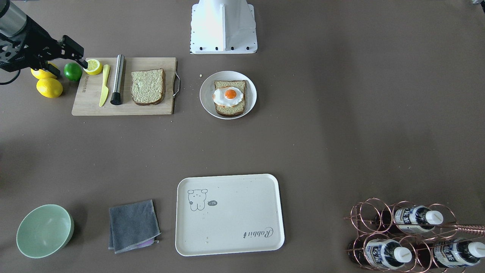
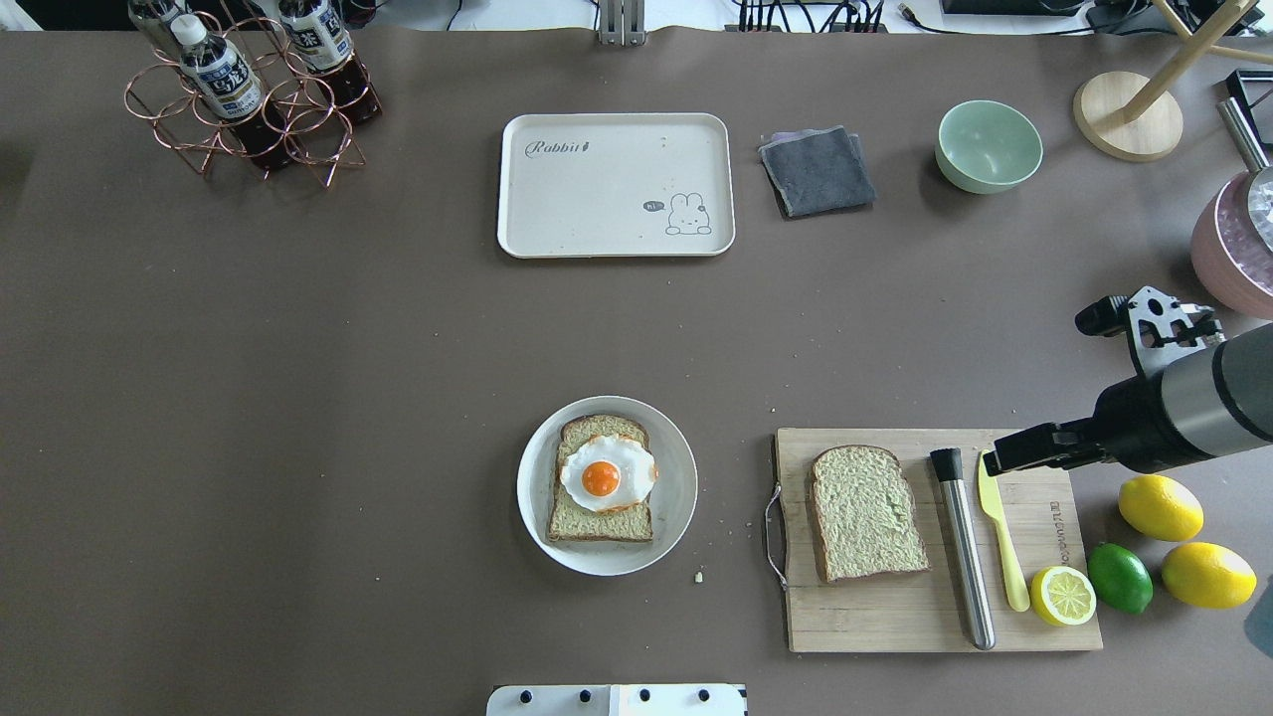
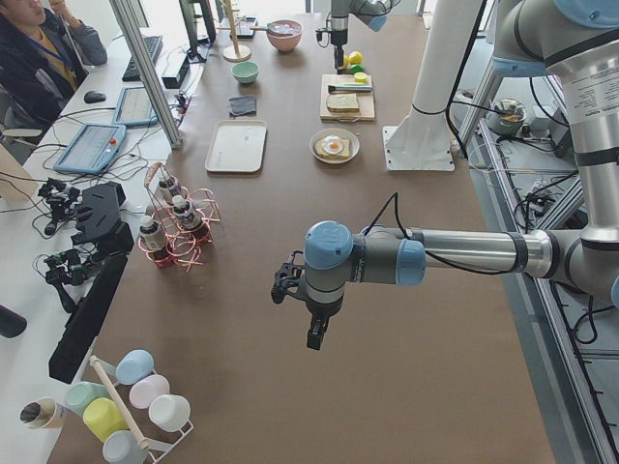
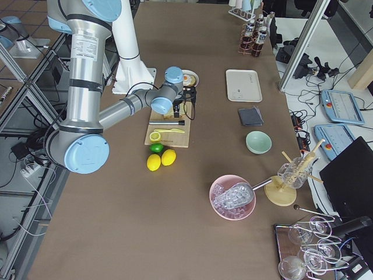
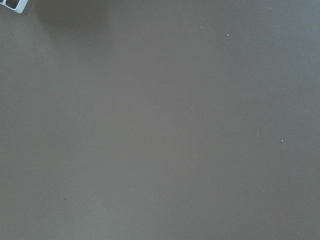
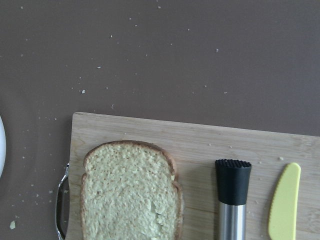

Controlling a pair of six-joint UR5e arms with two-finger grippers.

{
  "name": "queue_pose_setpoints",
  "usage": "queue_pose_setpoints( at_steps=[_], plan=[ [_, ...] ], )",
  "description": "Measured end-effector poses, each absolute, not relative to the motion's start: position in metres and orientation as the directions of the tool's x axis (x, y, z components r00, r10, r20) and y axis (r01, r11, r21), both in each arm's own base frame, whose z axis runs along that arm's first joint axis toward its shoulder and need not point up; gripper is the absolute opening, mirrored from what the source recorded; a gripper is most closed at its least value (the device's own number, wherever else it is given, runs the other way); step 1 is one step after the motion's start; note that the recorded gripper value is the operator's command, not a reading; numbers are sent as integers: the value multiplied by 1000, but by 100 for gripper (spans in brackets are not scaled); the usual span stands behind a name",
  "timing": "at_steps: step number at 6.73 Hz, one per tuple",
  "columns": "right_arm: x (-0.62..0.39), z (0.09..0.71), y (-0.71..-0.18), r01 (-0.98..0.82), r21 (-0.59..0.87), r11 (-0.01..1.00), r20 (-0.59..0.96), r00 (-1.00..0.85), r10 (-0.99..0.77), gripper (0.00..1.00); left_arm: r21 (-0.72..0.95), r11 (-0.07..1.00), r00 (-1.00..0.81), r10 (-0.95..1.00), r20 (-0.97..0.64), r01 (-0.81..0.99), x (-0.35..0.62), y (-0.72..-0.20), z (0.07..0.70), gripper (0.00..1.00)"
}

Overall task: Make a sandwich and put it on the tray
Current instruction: 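Move the right gripper down over the bread slice on the cutting board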

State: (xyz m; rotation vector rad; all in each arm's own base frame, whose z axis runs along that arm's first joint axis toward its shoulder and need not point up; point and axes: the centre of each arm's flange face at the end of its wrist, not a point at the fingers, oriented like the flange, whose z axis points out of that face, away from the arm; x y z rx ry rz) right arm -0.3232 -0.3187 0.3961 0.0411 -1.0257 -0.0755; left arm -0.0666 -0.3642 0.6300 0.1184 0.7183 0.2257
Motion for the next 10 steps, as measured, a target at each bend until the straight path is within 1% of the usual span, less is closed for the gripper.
queue_pose_setpoints(
  at_steps=[1, 3, 5, 6, 7, 8, 9, 10],
  plan=[
    [-346, 391, -312, 29, 60, 998, 853, 517, -67, 70, 185, 969, 730, 245, -638, -164, -67, -364, 630, 98],
    [-371, 399, -303, 34, 54, 998, 851, 522, -64, 70, 182, 970, 730, 243, -639, -163, -67, -364, 630, 98],
    [-390, 419, -297, 46, 59, 997, 842, 534, -74, 70, 181, 970, 730, 242, -639, -163, -67, -364, 631, 98],
    [-394, 424, -295, 51, 60, 997, 839, 539, -78, 68, 182, 970, 730, 242, -639, -162, -67, -365, 631, 98],
    [-394, 427, -293, 53, 59, 997, 836, 543, -79, 58, 183, 970, 730, 243, -638, -162, -67, -365, 630, 97],
    [-394, 430, -292, 54, 58, 997, 833, 547, -78, 22, 187, 969, 731, 245, -637, -162, -67, -367, 628, 98],
    [-394, 432, -292, 53, 56, 997, 831, 550, -76, 0, 192, 968, 730, 248, -637, -162, -67, -369, 626, 98],
    [-394, 432, -292, 52, 56, 997, 831, 551, -76, 0, 195, 968, 730, 250, -636, -162, -67, -370, 625, 98]
  ],
)
